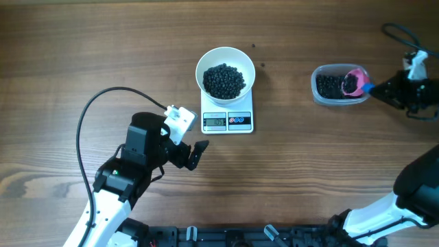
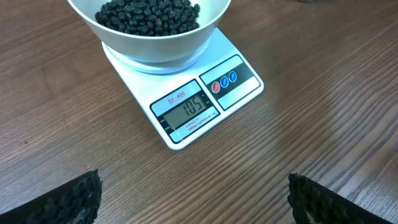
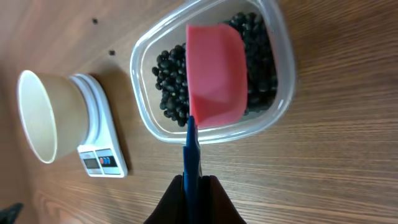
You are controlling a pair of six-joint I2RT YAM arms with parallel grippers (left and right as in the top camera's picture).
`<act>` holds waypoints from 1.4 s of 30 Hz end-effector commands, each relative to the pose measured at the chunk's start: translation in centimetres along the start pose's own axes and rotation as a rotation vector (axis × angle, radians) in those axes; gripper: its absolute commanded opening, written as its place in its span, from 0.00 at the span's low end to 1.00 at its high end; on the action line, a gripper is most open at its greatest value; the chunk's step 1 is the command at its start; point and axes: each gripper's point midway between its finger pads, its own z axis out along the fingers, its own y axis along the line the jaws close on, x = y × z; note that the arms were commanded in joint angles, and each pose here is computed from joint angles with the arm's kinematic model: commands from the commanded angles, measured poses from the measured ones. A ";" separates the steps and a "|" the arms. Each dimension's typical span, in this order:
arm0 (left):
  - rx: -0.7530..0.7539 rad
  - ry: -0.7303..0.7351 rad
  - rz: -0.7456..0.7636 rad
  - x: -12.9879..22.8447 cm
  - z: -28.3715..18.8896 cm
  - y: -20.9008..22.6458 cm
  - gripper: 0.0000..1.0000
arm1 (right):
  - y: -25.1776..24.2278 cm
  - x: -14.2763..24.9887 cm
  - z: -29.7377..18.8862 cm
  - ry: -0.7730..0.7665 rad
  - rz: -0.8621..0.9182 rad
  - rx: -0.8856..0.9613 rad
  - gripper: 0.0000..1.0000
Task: Scoop item into bowl and weigh 150g on scale
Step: 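Return the scoop to the bean tub and scoop more beans, then lift the scoop over the white bowl and tip beans in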
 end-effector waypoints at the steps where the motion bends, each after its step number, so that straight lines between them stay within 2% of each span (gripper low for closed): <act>1: 0.010 0.003 0.005 0.3 0.1 0.0 1.00 | 0.9 -0.2 -0.1 -0.020 -0.017 -0.131 0.04; 7: 0.010 0.003 0.005 0.3 0.1 0.0 1.00 | 4.2 -0.6 -0.9 -0.069 -0.084 -0.323 0.04; 13: 0.010 0.003 0.005 0.3 0.1 0.0 1.00 | 4.3 -0.1 -1.0 -0.053 -0.081 -0.329 0.04; 16: 0.010 0.003 0.005 0.3 0.1 0.0 1.00 | 6.0 0.0 -0.6 -0.045 -0.103 -0.382 0.04; 24: 0.010 0.003 0.005 0.3 0.1 0.0 1.00 | 16.2 1.9 5.0 0.112 -0.272 -0.453 0.04; 30: 0.011 0.003 0.005 0.3 0.1 0.0 1.00 | 25.1 3.4 5.6 0.153 -0.472 -0.512 0.04; 33: 0.010 0.003 0.005 0.3 0.1 0.0 1.00 | 27.2 4.3 7.1 0.165 -0.542 -0.439 0.04; 37: 0.010 0.003 0.005 0.3 0.1 0.0 1.00 | 27.9 5.9 10.5 0.164 -0.678 -0.221 0.04; 42: 0.010 0.003 0.005 0.3 0.1 0.0 1.00 | 28.1 6.3 13.1 0.080 -0.873 0.099 0.04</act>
